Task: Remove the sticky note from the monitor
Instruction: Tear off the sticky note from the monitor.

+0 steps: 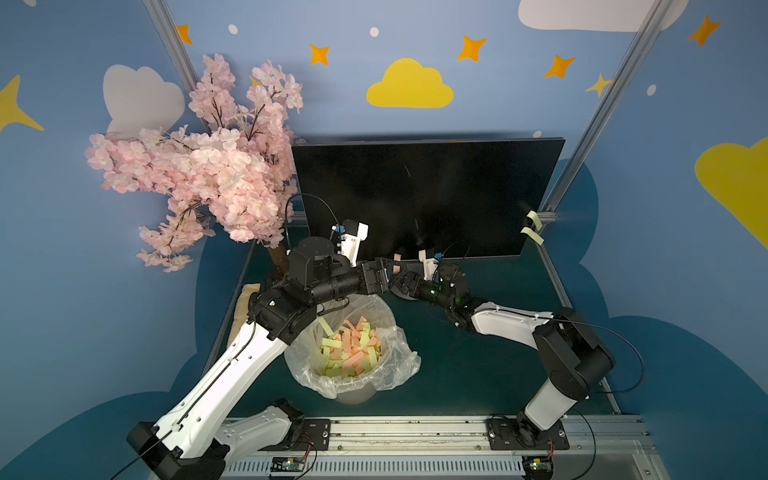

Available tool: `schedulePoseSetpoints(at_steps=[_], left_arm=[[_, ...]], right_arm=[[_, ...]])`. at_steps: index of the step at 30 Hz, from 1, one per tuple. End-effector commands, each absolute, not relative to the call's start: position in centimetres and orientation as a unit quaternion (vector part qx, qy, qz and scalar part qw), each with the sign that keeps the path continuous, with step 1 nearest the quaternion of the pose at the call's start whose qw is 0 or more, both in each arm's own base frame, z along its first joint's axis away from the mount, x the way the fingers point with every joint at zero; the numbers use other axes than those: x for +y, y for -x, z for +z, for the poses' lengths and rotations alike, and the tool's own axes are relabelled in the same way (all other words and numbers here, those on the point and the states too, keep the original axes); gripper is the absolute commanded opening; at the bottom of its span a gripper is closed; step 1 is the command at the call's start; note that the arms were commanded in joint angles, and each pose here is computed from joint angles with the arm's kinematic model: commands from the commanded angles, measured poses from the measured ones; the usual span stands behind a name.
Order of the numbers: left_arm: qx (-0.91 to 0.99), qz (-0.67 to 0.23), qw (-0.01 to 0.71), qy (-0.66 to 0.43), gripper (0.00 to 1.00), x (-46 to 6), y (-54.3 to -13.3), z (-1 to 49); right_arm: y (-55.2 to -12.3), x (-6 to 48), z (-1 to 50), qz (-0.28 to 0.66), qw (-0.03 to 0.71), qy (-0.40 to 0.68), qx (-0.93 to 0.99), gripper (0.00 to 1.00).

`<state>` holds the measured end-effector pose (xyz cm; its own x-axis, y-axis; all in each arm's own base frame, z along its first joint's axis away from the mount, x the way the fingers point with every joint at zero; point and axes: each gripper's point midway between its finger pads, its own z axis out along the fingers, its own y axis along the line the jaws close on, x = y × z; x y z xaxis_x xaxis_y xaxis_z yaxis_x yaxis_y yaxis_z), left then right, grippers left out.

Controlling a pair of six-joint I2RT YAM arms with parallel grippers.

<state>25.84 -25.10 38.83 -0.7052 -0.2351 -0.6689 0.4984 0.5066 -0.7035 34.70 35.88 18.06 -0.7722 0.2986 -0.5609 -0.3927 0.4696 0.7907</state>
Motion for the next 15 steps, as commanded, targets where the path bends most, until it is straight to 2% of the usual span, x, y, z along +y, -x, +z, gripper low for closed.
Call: schedulePoseSetpoints(at_steps=[1, 11, 15], left_arm=[[0.777, -0.494, 0.378, -0.096, 1.0, -25.3, -25.5, 39.9], [0.784, -0.492, 0.368, -0.092, 1.0, -25.4, -25.5, 39.4], [0.785, -0.491, 0.366, -0.092, 1.0, -25.5, -25.5, 39.3]], right_arm=[[-35.7, 36.7, 19.8, 0.528, 0.361, 0.031, 0.769, 0.6], [-36.6, 36.6, 20.4, 0.531, 0.382, 0.03, 0.756, 0.58], [-36.9, 36.1, 20.6, 0.53, 0.388, 0.025, 0.754, 0.54]])
